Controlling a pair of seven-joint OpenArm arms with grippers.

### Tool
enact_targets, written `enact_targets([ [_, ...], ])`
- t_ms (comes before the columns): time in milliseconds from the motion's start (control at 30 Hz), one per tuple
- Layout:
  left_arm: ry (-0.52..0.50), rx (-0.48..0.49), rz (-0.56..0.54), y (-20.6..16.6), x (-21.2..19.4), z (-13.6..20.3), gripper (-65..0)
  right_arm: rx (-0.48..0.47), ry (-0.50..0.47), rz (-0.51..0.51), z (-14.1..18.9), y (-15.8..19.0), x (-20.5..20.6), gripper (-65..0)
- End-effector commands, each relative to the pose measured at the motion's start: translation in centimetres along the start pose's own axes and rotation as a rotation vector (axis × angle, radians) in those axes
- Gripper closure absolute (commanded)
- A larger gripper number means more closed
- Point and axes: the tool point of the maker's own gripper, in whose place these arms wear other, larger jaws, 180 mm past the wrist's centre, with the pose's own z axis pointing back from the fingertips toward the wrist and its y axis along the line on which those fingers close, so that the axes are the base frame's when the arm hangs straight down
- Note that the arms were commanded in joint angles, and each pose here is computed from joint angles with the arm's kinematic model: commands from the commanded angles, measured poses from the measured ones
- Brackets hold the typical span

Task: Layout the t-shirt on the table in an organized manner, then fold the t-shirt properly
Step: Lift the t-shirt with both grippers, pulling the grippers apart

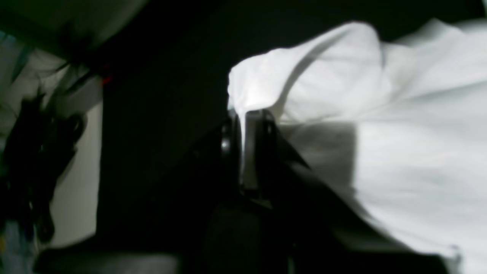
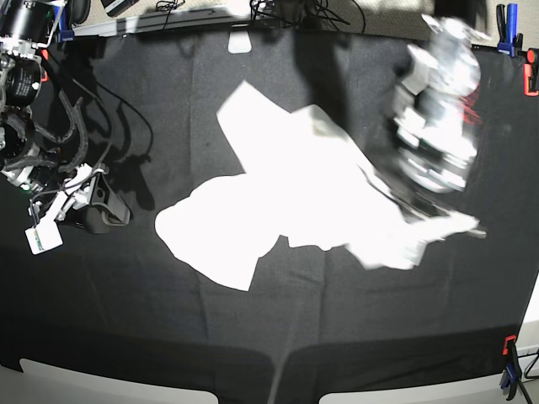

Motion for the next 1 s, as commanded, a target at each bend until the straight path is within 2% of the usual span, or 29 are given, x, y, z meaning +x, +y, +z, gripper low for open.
enact_targets([
  [0,-0.043,0.018,0.034,1.1,1.3,0.1,0.0,-0.002,-0.052,0.032,0.3,-0.1,1.7,-28.9],
  [133,-0.041,-0.043,0.146,0.5,1.0,0.2,0.0,-0.059,0.006,0.055,-0.8,-0.3,0.1,-28.9],
  [300,-0.053,-0.096,0.216,-0.4,1.3,0.3,0.0,-0.119,0.15,0.195,-3.2,0.1,-3.0,-28.9],
  [400,-0.054,-0.102,0.224,-0.5,1.3,0.3,0.0,-0.076,0.131,0.261,-4.9,2.1,-3.0,-28.9],
  [500,-0.05,-0.102,0.223,-0.5,1.2,0.3,0.0,-0.116,0.098,0.294,-6.2,2.3,-2.7,-28.9],
  [567,-0.05,-0.102,0.223,-0.5,1.2,0.3,0.0,-0.157,0.115,0.317,-7.1,1.6,-3.0,-28.9],
  [700,-0.05,-0.102,0.223,-0.5,1.2,0.3,0.0,-0.188,0.17,0.263,-9.0,-0.9,-4.0,-28.9],
  [967,-0.051,-0.102,0.223,-0.5,1.2,0.3,0.0,-0.173,0.151,0.0,-12.1,-4.9,-3.3,-28.9],
])
